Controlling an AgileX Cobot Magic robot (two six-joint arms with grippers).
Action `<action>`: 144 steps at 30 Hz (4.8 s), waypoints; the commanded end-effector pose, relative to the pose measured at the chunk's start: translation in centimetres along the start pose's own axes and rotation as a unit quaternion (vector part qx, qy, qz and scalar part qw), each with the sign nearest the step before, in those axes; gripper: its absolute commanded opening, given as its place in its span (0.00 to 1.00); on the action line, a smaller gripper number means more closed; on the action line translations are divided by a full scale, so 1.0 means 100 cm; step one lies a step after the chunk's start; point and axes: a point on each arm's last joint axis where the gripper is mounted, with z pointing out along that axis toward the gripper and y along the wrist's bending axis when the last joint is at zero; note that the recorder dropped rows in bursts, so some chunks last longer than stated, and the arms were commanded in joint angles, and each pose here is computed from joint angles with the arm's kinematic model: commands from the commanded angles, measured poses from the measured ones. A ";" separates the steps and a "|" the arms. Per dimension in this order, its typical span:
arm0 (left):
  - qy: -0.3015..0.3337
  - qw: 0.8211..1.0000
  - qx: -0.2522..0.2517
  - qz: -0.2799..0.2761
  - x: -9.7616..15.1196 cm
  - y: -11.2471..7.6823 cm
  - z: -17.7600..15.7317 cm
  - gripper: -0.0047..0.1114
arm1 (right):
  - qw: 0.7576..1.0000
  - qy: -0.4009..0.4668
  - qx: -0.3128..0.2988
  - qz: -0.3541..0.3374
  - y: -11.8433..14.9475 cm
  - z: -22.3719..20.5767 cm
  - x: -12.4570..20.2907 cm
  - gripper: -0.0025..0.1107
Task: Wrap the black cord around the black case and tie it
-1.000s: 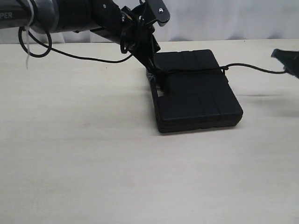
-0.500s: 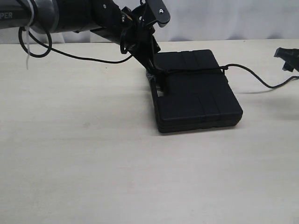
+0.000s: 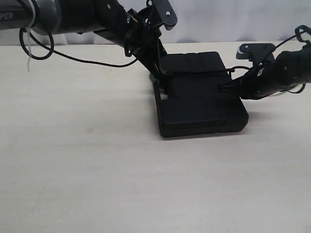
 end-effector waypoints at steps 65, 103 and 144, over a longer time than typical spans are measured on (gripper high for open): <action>-0.378 0.848 -0.334 -0.162 0.139 -0.144 -0.321 0.04 | 0.846 -0.517 -0.127 0.028 0.003 -0.317 0.158 0.06; -0.311 0.887 -0.281 -0.194 0.180 -0.178 -0.303 0.04 | 0.880 -0.459 -0.116 0.028 0.001 -0.264 0.195 0.06; -0.155 0.850 -0.354 -0.357 0.248 -0.208 -0.287 0.04 | 0.880 -0.459 -0.116 0.028 0.001 -0.264 0.195 0.06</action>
